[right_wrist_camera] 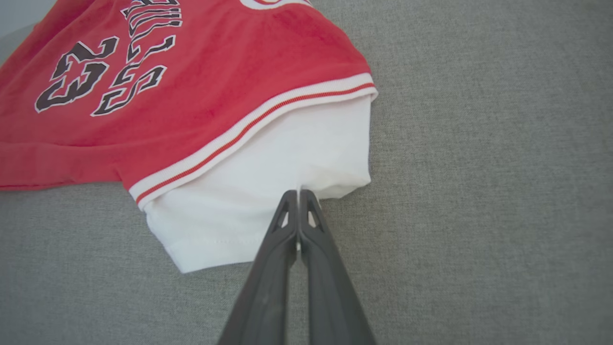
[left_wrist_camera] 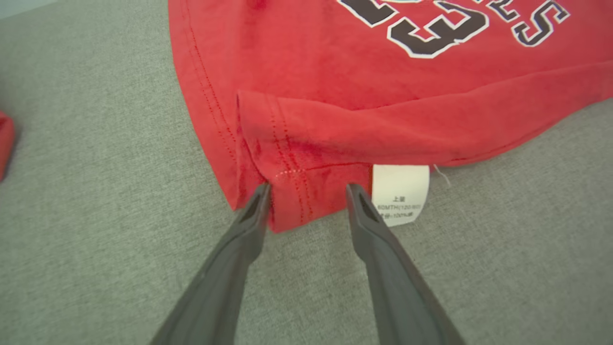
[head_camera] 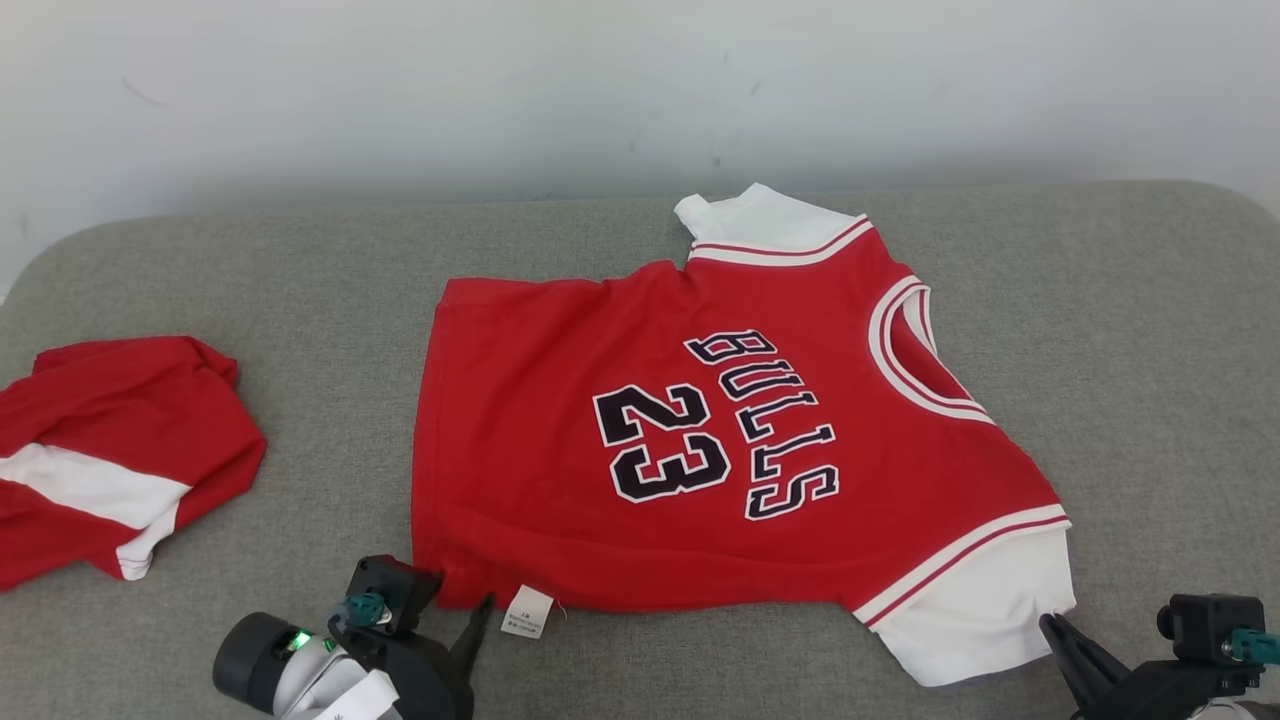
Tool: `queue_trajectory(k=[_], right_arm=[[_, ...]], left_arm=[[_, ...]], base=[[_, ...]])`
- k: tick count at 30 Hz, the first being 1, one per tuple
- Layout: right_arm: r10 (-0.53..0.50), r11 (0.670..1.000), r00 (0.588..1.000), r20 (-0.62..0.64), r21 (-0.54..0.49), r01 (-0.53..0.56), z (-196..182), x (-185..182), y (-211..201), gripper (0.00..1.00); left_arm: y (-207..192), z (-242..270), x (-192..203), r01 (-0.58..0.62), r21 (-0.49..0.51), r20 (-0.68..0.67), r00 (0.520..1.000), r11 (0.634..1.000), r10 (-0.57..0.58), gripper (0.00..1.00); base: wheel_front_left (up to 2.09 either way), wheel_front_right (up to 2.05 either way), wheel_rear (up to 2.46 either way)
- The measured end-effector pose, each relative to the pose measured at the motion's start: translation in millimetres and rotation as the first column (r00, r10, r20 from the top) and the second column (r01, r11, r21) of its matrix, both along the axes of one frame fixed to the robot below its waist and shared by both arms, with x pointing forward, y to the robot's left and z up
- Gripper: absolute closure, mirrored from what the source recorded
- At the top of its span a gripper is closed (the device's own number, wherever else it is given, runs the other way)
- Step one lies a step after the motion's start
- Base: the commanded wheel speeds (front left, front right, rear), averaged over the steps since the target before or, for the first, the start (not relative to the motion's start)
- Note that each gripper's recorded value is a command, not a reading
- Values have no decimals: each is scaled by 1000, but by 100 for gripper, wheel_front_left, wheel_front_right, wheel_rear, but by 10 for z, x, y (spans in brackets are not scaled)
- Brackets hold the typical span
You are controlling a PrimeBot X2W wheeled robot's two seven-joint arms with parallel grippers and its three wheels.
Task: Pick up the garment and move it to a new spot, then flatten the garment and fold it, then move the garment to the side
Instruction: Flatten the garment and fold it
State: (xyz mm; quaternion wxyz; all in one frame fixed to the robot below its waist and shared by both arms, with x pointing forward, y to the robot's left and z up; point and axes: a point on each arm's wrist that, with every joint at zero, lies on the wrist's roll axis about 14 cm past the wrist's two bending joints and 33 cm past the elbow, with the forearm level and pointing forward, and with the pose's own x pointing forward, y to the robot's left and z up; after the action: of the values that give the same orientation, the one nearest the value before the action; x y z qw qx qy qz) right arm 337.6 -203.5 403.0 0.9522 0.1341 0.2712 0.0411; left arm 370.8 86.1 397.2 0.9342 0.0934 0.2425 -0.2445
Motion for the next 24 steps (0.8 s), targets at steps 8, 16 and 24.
queue_trajectory(k=[8,16,24], right_arm=[[-3,1000,1000,-4,0,3,-11,-4,-9,100],[-2,1000,1000,-7,0,2,-22,6,-5,100],[-43,999,999,-4,-19,43,-18,31,-186,100]], left_arm=[[-13,21,29,3,-5,12,1000,1000,-3,100],[29,66,53,-10,-18,28,1000,1000,11,100],[87,227,53,-35,-85,71,997,996,42,100]], base=[[0,0,0],[0,0,0],[0,0,0]])
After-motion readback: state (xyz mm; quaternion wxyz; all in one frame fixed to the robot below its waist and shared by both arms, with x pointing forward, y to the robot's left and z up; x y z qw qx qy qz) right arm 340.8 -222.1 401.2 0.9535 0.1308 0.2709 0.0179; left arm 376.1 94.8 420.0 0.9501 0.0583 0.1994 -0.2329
